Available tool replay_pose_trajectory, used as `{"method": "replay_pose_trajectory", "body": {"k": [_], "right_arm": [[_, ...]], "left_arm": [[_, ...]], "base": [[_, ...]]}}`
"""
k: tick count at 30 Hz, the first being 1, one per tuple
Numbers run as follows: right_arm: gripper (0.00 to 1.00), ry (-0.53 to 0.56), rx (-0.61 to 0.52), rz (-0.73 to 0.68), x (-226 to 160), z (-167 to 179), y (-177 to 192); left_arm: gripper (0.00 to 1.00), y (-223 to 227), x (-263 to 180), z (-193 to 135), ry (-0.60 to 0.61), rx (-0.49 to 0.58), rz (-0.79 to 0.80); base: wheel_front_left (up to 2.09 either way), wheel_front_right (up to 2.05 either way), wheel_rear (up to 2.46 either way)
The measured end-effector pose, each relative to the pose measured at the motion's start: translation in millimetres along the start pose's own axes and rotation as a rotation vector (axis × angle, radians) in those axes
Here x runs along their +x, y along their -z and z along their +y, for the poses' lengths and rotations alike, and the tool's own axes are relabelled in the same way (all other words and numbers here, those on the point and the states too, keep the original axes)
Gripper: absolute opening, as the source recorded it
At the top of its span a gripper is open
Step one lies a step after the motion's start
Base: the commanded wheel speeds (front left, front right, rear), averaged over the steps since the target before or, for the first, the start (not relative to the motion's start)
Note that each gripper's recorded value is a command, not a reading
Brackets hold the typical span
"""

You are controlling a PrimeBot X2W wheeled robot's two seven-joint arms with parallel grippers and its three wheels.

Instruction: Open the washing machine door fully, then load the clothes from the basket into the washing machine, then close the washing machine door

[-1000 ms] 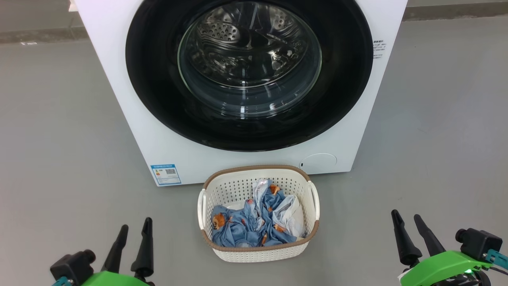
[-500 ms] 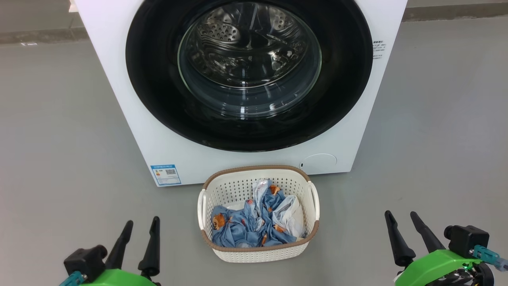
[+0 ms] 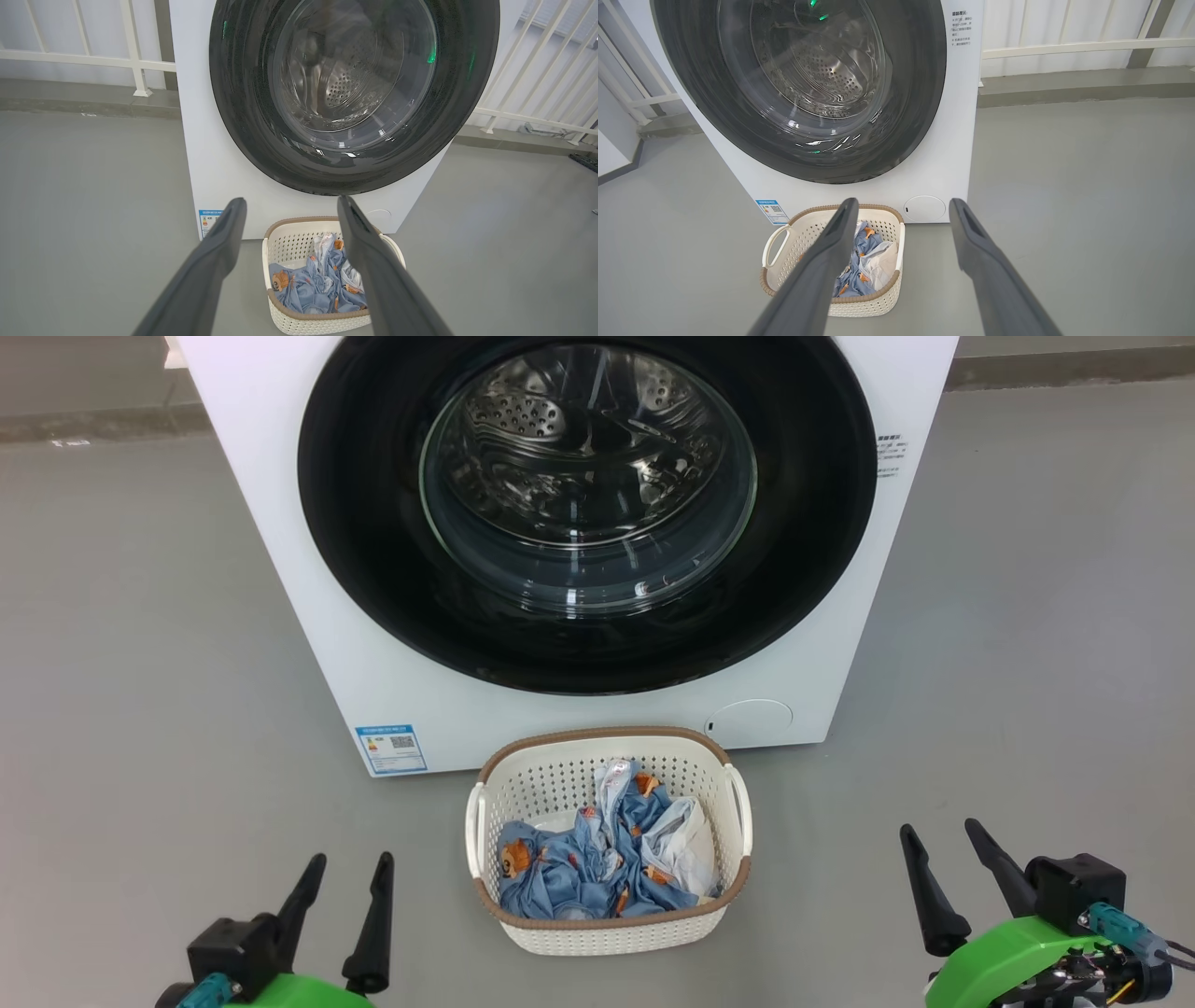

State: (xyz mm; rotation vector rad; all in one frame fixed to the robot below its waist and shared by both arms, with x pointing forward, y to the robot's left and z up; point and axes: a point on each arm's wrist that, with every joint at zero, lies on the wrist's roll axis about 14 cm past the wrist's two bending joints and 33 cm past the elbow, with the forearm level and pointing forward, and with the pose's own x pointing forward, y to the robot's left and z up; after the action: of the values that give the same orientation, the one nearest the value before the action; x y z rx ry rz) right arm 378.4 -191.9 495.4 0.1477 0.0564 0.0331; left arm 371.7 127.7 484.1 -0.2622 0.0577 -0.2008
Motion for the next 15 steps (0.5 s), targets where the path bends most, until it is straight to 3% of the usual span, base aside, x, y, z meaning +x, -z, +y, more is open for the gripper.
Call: {"method": "replay_pose_trajectory", "body": {"k": [15], "right_arm": [[1.00,-0.018,-0.102,-0.020,1.6,5.0,-5.9]], "left_arm": [[1.00,-2.4,1.9,-1.1,0.005,0.091,-0.008]], "base": [[0.00,0.00,0.00]]}}
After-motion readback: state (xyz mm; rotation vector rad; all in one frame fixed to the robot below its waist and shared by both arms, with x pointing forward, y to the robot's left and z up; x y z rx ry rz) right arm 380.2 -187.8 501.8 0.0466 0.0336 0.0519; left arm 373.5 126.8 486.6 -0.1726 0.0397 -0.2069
